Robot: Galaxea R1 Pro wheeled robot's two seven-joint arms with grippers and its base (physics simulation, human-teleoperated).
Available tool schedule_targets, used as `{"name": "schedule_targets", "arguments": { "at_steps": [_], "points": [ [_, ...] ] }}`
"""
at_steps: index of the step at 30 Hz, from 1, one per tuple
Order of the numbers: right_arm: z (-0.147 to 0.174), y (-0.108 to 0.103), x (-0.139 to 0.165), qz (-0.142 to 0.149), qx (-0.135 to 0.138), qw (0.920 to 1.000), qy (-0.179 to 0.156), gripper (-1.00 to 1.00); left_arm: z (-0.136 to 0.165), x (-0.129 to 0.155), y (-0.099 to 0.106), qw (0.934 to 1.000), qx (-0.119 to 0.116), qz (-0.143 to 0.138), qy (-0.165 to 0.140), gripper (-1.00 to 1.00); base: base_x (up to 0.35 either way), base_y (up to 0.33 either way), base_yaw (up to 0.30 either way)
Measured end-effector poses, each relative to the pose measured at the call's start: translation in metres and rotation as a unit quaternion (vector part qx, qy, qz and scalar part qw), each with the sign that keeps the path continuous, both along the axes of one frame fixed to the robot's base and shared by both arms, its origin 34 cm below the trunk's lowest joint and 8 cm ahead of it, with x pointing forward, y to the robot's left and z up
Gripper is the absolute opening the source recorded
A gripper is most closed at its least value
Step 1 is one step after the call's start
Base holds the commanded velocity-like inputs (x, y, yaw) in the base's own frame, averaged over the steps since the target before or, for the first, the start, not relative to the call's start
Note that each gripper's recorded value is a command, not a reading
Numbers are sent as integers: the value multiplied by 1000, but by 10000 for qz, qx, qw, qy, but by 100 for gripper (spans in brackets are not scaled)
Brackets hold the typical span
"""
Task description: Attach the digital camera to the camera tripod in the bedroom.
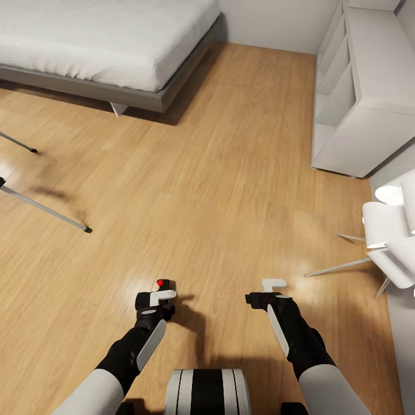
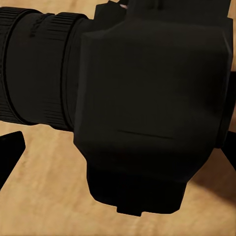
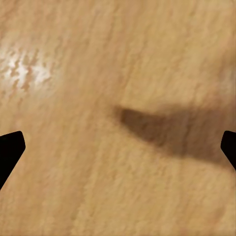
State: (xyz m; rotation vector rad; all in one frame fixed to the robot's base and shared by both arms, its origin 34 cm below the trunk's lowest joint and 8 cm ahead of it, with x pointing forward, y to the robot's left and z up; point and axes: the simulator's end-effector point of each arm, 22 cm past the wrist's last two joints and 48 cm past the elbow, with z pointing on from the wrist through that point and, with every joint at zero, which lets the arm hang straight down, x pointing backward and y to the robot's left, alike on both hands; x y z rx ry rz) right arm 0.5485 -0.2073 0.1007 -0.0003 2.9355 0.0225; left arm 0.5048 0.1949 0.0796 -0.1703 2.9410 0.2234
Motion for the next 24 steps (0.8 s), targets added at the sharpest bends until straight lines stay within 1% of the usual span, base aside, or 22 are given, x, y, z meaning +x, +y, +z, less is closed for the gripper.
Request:
{"name": "schedule_targets", "arguments": {
  "at_steps": [15, 24],
  "points": [
    [0, 0, 0, 0, 0, 10000, 0, 100, 0, -1, 0, 10000, -9, 12, 8, 100, 0, 0, 0],
    [0, 0, 0, 1, -1, 10000, 0, 100, -3, -6, 1, 10000, -6, 27, 75, 100, 0, 0, 0]
  ]
}}
